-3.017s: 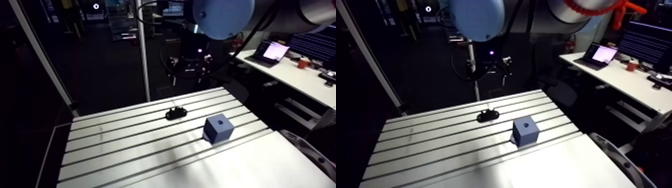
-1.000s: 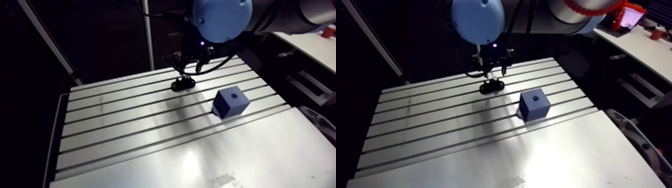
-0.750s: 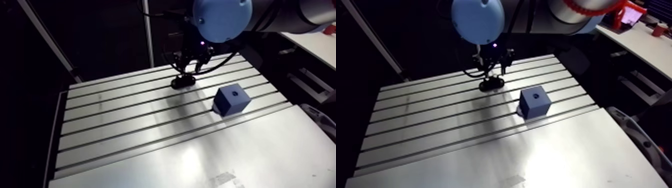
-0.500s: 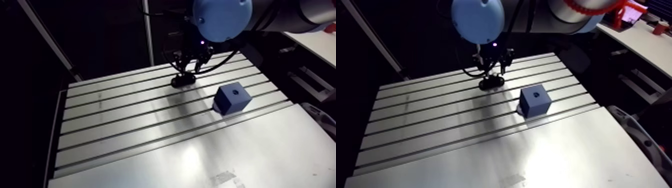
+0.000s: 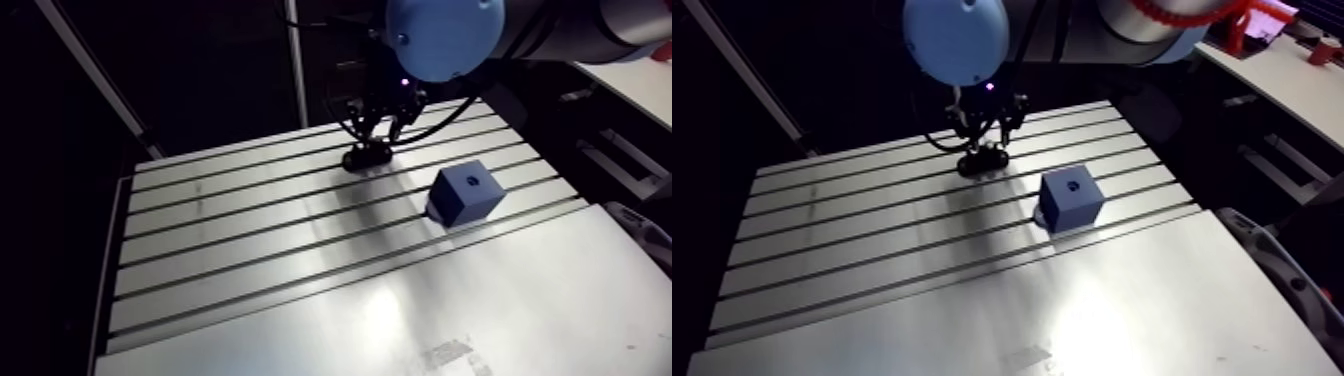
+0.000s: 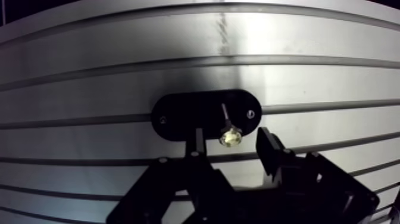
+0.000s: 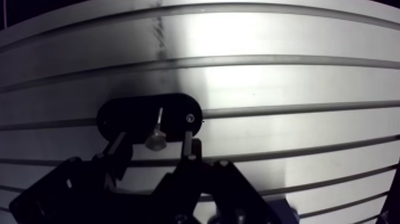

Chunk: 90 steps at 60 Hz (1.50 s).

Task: Pick up the M10 bolt and insert it into the hex recess until seated.

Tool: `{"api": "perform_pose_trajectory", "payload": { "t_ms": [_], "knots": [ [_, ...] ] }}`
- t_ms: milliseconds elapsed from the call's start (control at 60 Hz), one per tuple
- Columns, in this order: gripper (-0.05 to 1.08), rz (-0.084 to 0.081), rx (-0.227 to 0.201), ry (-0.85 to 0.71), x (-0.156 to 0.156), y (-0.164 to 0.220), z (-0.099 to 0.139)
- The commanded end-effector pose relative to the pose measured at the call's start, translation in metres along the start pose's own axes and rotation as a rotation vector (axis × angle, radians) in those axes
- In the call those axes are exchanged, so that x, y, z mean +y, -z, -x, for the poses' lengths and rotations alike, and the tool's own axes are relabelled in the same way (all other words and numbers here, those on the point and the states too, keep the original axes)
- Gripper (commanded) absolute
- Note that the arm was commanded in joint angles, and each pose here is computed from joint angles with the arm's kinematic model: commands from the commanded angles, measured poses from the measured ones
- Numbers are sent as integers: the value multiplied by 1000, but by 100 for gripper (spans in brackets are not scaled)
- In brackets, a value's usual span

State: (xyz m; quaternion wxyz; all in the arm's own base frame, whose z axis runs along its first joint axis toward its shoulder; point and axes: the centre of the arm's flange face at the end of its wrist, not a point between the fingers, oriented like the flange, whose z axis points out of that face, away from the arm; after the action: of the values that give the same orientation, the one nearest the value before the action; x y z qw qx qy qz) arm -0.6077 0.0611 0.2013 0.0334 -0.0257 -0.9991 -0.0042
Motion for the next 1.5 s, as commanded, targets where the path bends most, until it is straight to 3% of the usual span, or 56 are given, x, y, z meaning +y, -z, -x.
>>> {"api": "perform_pose_trajectory", "payload": {
  "t_ms": [17, 1500],
  "knots": [
    [47, 2, 8, 1, 1, -1, -3],
    [63, 0, 12, 2, 0, 1, -5]
  ]
}}
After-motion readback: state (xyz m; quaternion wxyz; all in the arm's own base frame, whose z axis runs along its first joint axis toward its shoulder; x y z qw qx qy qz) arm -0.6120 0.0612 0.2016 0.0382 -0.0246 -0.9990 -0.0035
